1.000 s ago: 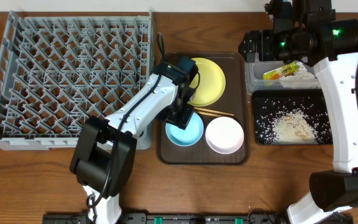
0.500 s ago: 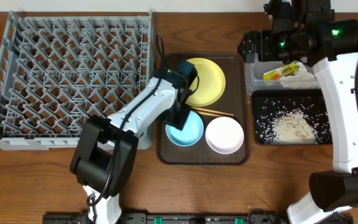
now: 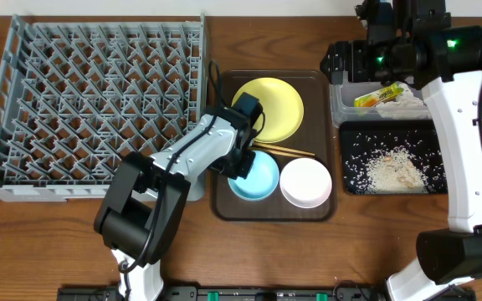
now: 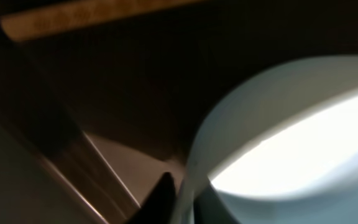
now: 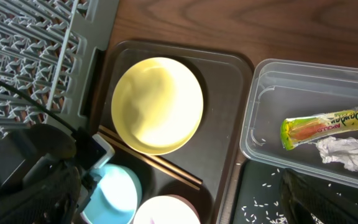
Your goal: Sort waste into correct bins and load items into the dishwasher
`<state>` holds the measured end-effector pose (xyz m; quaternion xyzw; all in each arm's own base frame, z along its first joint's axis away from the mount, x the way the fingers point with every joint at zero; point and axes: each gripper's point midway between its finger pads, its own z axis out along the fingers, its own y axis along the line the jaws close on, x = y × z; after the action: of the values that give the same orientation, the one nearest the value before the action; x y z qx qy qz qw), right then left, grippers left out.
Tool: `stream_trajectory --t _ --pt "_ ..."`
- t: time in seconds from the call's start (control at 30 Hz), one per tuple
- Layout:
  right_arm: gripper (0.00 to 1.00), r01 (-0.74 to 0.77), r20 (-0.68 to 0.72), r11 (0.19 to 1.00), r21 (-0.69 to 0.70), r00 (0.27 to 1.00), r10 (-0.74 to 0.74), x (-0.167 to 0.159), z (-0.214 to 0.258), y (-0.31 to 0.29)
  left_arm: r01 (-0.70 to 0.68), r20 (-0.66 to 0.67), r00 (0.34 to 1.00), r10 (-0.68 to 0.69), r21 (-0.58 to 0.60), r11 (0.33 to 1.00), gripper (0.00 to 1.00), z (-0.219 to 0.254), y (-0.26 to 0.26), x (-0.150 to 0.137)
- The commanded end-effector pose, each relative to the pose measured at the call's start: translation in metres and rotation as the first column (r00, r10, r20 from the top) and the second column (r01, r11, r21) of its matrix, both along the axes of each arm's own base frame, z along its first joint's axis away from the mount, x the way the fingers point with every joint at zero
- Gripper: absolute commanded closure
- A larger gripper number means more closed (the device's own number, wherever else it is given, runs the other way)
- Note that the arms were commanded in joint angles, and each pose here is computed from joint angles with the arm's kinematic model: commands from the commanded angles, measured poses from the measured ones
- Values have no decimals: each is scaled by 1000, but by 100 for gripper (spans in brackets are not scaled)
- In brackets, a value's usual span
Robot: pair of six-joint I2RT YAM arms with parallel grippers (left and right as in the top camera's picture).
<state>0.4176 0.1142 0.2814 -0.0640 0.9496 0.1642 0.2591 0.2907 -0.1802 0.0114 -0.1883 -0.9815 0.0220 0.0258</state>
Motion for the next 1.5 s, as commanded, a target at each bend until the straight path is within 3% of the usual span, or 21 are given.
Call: stream_trajectory --t 0.0,0.23,0.4,0.53,0.6,0.8,0.87,0.93,1.07,1.23,1.4,1.47 --pt "1 -3 -5 1000 -8 1000 3 0 -2 2 -3 -13 1000 3 -2 1000 92 -2 1 -2" --pt "1 -3 -5 1000 -8 1000 3 0 -2 2 -4 51 999 5 -23 1000 93 25 -2 10" --pt "1 -3 -5 1000 -8 1000 3 0 -2 2 -28 281 959 21 23 999 93 90 15 40" --pt "1 -3 -5 1000 -8 1000 3 0 -2 2 -111 531 846 43 96 989 93 148 43 67" --pt "1 -3 -5 1000 -8 1000 3 0 -2 2 -198 660 749 59 137 971 93 180 63 84" --pt "1 -4 -5 1000 -8 1000 4 0 -2 3 -323 792 610 35 208 923 92 212 96 116" --pt "1 -3 -5 1000 -8 1000 3 0 -2 3 -399 842 537 54 197 896 93 227 114 130" --pt "1 -4 -5 1000 -8 1000 4 0 -2 3 -417 854 516 71 177 891 93 230 120 135" --pt "1 -3 -5 1000 -8 1000 3 0 -2 2 -363 828 554 88 146 920 93 221 108 133" --pt "1 -4 -5 1000 -8 1000 4 0 -2 3 -240 727 671 147 26 970 92 194 73 117" --pt "1 -4 -5 1000 -8 1000 4 0 -2 3 -124 583 791 185 -143 982 69 173 34 94" --pt "1 -4 -5 1000 -8 1000 4 0 -2 3 -90 543 820 182 -192 977 64 168 22 88"
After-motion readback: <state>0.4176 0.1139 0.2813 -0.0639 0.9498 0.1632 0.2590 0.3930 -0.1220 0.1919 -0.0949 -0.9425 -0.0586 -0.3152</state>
